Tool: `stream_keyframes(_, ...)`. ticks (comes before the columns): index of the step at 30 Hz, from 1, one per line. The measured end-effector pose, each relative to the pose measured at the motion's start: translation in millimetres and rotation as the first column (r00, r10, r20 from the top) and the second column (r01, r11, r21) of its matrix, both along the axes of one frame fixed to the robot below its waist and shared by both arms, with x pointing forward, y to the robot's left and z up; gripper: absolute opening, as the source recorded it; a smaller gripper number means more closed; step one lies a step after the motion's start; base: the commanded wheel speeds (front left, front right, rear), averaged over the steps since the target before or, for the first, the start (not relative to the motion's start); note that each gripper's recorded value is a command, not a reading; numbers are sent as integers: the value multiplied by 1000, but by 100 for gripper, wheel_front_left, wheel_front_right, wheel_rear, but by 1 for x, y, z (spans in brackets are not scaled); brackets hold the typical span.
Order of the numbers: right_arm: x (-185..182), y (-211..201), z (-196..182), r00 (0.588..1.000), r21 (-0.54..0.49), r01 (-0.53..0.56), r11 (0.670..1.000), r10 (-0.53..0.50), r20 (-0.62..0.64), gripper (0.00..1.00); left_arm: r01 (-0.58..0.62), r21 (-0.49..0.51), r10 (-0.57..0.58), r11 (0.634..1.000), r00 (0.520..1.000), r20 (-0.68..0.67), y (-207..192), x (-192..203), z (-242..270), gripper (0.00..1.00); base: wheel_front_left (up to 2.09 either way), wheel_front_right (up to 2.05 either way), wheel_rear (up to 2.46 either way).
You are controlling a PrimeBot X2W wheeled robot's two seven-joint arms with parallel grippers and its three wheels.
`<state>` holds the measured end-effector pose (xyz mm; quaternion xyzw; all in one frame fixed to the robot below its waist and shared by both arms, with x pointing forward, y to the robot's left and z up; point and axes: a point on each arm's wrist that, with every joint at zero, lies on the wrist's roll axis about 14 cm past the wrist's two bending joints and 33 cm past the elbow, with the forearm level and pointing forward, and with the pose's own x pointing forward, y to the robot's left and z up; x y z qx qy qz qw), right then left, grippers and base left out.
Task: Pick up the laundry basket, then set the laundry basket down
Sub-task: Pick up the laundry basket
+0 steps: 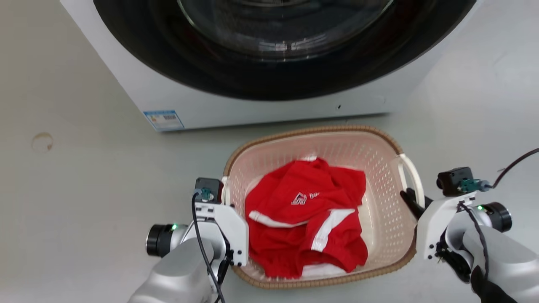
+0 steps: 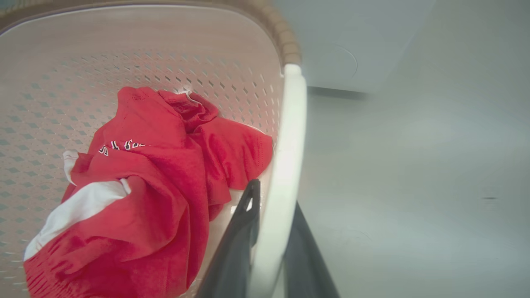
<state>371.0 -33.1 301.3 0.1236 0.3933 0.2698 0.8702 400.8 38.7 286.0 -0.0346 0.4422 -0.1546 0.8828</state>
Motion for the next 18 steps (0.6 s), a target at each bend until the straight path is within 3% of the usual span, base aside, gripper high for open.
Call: stream_keyframes(18,-40,15,60,999,-37,-47,998,48,18,0,41,6,-41,999,999,22,11,-40,50,0,0,0,0)
